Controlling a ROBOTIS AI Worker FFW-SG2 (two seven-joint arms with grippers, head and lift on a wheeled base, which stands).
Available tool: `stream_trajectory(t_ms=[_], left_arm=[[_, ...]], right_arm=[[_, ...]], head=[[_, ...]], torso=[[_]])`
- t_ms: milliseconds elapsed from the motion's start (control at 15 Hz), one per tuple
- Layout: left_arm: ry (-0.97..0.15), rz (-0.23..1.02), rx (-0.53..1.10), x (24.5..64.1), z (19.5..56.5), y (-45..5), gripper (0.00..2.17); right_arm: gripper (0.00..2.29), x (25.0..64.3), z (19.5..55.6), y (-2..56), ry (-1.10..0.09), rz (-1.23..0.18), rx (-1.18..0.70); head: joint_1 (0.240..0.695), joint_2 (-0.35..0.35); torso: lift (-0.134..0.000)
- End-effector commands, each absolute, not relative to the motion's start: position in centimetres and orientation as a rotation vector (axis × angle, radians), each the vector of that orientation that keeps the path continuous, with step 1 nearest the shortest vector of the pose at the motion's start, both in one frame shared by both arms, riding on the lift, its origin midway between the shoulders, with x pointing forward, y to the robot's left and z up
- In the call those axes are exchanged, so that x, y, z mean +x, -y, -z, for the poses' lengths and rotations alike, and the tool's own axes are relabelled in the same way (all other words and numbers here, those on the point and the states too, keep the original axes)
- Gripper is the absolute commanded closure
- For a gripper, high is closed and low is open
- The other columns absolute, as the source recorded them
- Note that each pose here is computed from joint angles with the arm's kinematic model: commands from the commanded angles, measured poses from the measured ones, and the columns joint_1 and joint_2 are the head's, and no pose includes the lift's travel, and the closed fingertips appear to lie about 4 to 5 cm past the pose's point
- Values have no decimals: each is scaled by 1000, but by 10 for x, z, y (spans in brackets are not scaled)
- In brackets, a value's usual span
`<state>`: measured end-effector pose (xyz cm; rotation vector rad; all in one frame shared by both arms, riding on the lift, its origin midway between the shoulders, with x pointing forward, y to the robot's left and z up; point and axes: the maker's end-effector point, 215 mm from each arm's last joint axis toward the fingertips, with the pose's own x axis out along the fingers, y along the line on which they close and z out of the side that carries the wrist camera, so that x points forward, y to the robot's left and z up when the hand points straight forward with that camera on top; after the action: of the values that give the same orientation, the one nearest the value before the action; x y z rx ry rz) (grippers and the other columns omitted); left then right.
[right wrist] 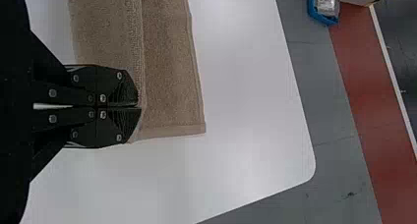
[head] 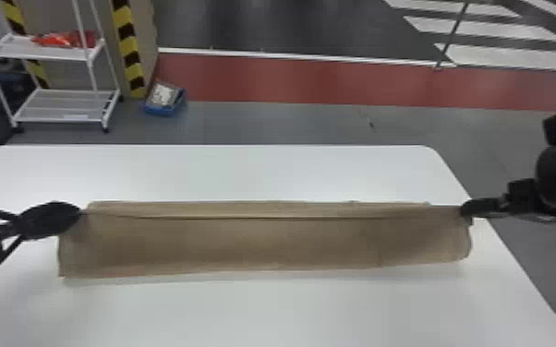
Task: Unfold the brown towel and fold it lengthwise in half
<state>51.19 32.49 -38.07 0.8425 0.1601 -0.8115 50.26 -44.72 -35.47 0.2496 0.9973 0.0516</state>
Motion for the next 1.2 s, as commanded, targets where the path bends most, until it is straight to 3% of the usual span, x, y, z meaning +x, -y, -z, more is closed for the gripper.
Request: stream_trajectory(t_ms=[0, 533, 867, 933, 1067, 1133], left_arm=[[-175, 824, 834, 523, 384, -319, 1713], [-211, 814, 834, 533, 391, -320, 1713], [-189, 789, 830, 539, 386, -316, 1690], [-179, 779, 831, 540, 384, -315, 1565], [-149, 722, 812, 543, 380, -319, -2], [-137, 704, 808, 545, 378, -318, -2]], right_arm=[[1501, 504, 362, 447, -1030, -39, 267], [1501, 536, 337, 448, -982, -82, 231], [1406, 554, 346, 425, -1015, -144, 155], [1190, 557, 348, 417, -1015, -160, 131], [22, 558, 356, 407, -1026, -172, 106], [-2, 555, 361, 404, -1038, -174, 103]], head=[[695, -131], [695, -140], [695, -119], [695, -115], [695, -107], [695, -103]], torso=[[-119], [-119], [-119], [-119], [-119], [-119]])
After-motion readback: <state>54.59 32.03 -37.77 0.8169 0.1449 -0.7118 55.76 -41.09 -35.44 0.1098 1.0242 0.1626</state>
